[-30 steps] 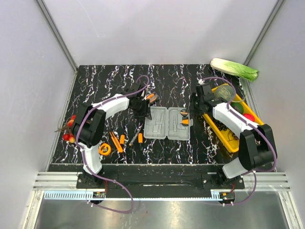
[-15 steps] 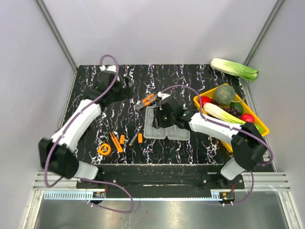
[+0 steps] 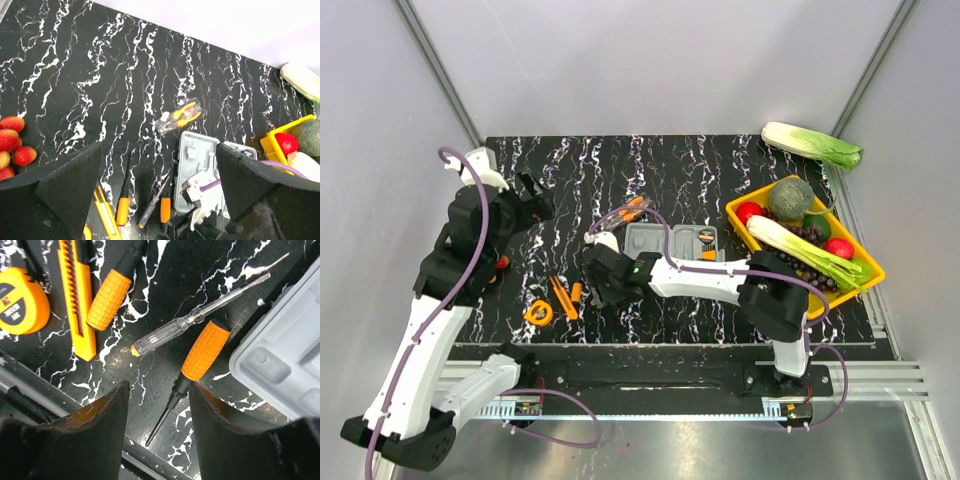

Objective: Pack the tool kit

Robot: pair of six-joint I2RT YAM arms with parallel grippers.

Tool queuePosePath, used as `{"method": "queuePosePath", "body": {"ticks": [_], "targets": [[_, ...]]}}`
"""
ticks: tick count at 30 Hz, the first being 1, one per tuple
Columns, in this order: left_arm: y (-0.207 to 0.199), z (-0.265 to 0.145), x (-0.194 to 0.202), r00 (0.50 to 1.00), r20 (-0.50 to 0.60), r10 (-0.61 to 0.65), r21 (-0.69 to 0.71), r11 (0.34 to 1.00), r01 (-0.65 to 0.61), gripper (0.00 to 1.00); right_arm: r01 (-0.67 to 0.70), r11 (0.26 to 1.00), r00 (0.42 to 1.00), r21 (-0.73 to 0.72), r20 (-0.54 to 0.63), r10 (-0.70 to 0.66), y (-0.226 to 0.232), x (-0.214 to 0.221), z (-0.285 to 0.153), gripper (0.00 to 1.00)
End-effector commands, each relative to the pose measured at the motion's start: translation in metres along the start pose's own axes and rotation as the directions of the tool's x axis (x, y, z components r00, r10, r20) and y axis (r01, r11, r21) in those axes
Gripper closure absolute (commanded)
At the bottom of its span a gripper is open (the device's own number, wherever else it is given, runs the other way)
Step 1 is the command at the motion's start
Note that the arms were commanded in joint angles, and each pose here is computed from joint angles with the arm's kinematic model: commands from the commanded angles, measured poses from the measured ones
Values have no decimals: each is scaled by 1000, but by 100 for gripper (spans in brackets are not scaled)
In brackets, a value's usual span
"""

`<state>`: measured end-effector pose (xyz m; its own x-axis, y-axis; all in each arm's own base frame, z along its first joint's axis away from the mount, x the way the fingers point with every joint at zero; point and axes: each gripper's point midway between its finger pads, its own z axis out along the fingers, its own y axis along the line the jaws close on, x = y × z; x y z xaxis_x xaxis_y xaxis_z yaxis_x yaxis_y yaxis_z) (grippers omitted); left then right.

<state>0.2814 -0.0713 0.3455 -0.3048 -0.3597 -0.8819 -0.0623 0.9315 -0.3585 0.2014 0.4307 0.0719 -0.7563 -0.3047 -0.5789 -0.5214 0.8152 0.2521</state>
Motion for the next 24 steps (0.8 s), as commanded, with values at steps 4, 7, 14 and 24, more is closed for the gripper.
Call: {"method": "queuePosePath", "body": {"ticks": [4, 7, 14, 24], "targets": [[17, -18, 21, 999, -49, -2, -29, 1000, 0, 1, -81, 968, 997, 237, 6, 82, -22, 0, 4, 44], [17, -19, 26, 998, -69, 2, -24, 1000, -4, 1, -76, 962, 996, 262, -14, 83, -25, 6, 13, 44], [21, -16, 33, 995, -98, 13, -41, 999, -17, 1, -68, 959, 996, 274, -44, 83, -26, 14, 29, 48], [23, -18, 36, 995, -102, 7, -46, 999, -12, 1, -69, 954, 996, 291, -38, 84, -34, 10, 35, 90]]}}
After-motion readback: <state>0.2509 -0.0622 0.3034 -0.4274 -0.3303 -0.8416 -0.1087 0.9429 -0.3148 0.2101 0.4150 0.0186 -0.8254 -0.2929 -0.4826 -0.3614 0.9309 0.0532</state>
